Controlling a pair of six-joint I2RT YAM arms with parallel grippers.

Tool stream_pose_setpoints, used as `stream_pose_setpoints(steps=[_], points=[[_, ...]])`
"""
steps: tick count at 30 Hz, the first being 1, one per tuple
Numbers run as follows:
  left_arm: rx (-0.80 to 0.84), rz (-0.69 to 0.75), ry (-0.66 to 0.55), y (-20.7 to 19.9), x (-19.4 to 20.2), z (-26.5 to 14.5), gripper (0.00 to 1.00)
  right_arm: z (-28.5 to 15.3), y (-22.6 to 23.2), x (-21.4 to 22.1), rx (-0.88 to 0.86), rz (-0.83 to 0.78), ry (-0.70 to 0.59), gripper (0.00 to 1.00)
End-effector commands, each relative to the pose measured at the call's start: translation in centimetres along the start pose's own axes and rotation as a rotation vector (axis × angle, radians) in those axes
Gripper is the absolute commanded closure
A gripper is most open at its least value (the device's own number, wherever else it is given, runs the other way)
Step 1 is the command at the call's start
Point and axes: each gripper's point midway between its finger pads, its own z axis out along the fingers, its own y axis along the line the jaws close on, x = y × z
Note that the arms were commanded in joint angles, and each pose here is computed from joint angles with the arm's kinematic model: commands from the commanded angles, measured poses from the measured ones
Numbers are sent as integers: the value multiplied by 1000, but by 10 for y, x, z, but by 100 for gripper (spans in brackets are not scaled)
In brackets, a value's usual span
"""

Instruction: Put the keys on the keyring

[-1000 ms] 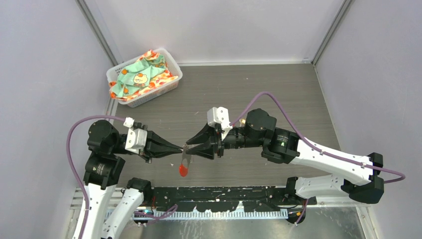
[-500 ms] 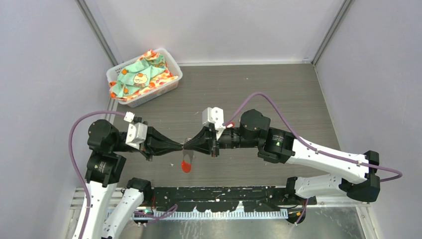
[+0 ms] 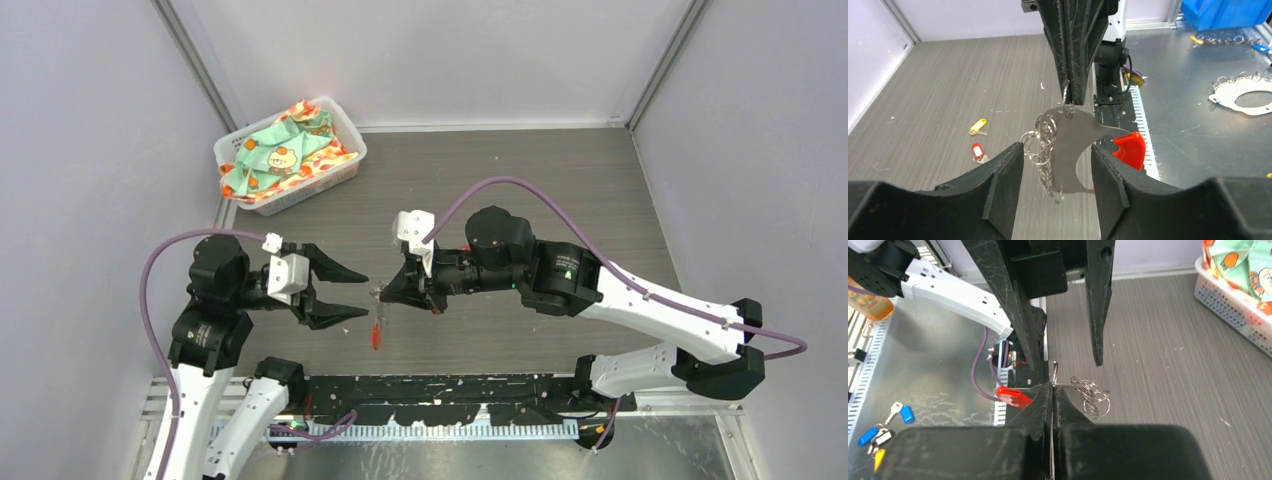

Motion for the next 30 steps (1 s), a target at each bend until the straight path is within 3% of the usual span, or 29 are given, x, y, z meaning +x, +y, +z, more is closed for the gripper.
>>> stream_pose_setpoints(steps=[1,14,20,30], points=[[-1,48,30,3,-3,-2,47,-11,1,5,17,8,103,99],[150,-30,-12,-19,-15,0,63,6,-7,5,35,24,232,99],[139,-18,1,-19,-10,-1,70,8,-5,2,29,22,238,99],[96,-16,43,-4,-6,1,72,11,-7,2,35,26,253,99]])
